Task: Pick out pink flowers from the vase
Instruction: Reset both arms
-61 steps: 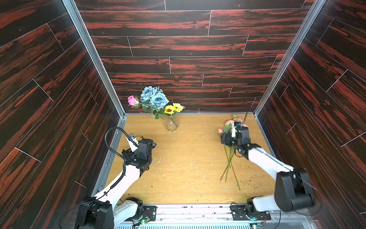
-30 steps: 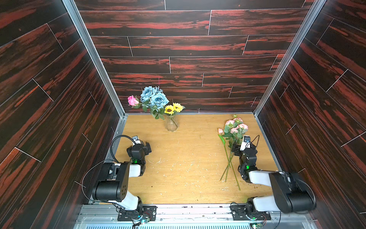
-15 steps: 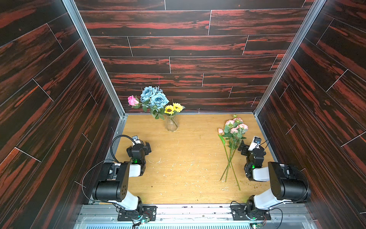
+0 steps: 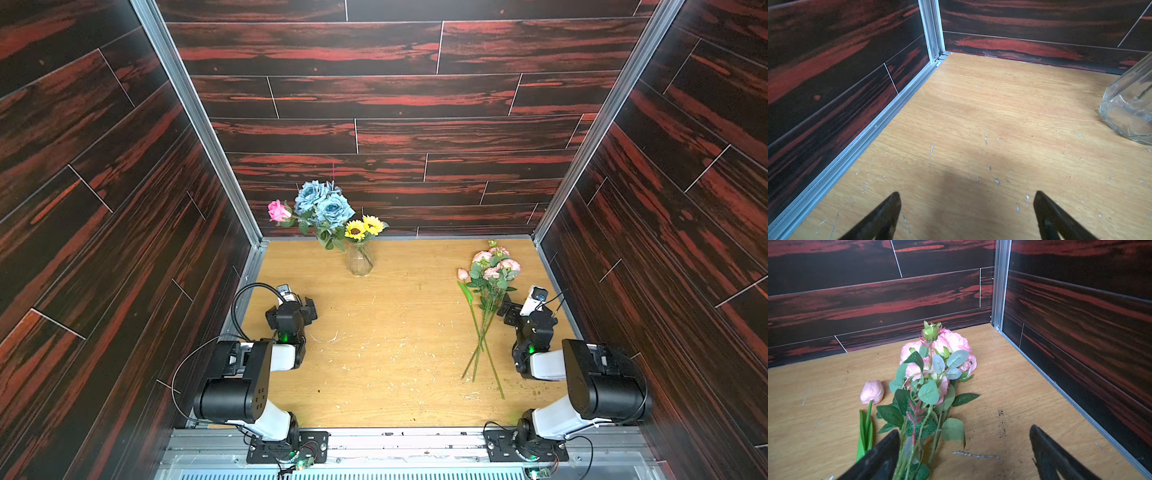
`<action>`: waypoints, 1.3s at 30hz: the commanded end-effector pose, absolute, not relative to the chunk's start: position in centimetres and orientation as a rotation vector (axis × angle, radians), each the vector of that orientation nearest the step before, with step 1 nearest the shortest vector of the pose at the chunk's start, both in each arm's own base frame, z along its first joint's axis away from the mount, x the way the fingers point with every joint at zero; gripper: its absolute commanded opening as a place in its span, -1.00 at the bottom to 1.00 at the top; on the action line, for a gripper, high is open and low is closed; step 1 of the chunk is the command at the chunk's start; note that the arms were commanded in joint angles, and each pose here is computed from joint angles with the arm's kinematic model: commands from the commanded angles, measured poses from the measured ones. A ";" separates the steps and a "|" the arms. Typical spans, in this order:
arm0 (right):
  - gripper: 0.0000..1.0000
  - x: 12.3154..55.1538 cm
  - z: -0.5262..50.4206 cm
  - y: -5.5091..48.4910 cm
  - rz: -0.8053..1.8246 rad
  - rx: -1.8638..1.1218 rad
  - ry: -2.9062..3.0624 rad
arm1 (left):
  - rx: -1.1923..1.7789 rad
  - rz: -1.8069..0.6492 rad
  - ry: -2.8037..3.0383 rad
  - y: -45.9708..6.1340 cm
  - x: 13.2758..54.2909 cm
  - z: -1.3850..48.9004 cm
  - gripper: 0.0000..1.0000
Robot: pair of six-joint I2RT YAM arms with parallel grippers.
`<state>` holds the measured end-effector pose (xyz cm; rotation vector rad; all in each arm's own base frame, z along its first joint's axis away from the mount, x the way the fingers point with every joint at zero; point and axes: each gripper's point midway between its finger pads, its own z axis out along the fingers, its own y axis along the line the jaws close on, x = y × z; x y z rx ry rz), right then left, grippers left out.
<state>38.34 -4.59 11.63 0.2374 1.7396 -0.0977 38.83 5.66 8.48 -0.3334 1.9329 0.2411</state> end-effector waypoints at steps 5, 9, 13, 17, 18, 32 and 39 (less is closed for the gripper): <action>0.97 38.5 11.7 -4.4 -0.084 0.237 1.735 | -0.339 0.252 1.898 5.9 39.2 9.7 1.00; 0.98 38.5 11.7 -4.4 -0.084 0.238 1.735 | -0.339 0.253 1.897 5.9 39.2 9.7 1.00; 0.97 38.9 11.5 -3.7 -0.072 0.198 1.751 | -0.339 0.252 1.898 5.9 39.2 9.7 1.00; 0.97 38.9 11.5 -3.7 -0.072 0.198 1.752 | -0.339 0.253 1.899 5.9 39.2 9.6 1.00; 0.97 38.9 11.5 -3.7 -0.072 0.197 1.752 | -0.338 0.252 1.898 5.9 39.2 9.7 1.00; 0.97 39.1 11.5 -1.9 0.016 0.096 1.765 | -0.339 0.252 1.898 5.9 39.2 9.7 1.00; 0.98 37.9 11.9 1.8 0.267 -0.176 1.739 | -0.229 0.124 1.928 4.1 39.8 9.4 1.00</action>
